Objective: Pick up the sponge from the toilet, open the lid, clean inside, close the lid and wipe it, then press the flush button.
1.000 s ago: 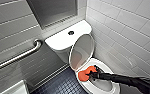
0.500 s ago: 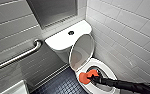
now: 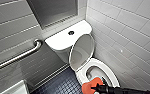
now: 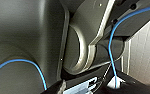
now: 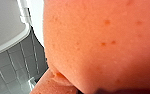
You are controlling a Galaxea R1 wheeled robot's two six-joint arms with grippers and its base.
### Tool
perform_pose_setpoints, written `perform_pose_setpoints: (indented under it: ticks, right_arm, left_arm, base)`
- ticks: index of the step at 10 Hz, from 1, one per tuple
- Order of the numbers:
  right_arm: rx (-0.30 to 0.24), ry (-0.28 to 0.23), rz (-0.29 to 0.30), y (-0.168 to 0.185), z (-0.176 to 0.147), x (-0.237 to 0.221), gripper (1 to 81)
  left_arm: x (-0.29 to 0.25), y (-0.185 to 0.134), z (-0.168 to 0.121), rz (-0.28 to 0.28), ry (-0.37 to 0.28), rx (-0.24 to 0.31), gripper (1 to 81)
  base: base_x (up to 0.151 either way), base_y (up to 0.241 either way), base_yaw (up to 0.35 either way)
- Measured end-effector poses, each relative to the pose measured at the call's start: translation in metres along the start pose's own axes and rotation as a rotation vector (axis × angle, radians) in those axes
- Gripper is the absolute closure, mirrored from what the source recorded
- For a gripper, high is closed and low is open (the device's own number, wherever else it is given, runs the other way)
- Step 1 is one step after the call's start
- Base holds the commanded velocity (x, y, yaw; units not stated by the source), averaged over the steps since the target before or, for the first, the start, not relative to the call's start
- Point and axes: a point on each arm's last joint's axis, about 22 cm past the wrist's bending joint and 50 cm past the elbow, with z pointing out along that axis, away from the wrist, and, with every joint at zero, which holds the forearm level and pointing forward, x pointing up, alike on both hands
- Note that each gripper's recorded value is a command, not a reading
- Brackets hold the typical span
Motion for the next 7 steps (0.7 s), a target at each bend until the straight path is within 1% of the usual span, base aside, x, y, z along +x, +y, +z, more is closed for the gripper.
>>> perform_pose_setpoints:
  ticks: [1,3,5,7]
  right_arm:
    - [-0.013,0.000,0.011,0.013,-0.014,-0.004,81.1]
    - [-0.032,0.020,0.041,0.040,-0.040,-0.012,81.1]
    - [-0.048,0.035,0.058,0.061,-0.062,-0.023,81.1]
    - [-0.085,0.060,0.083,0.093,-0.092,-0.033,81.1]
  left_arm:
    - [0.000,0.000,0.000,0.000,0.000,-0.001,1.0]
    - [0.000,0.000,0.000,0.000,0.000,-0.001,1.0]
    - [0.000,0.000,0.000,0.000,0.000,-0.001,1.0]
    - [0.000,0.002,0.000,0.000,0.003,-0.008,1.0]
  base:
    - [0.000,0.000,0.000]
    - [0.000,0.000,0.000]
    - [0.000,0.000,0.000]
    - [0.000,0.000,0.000]
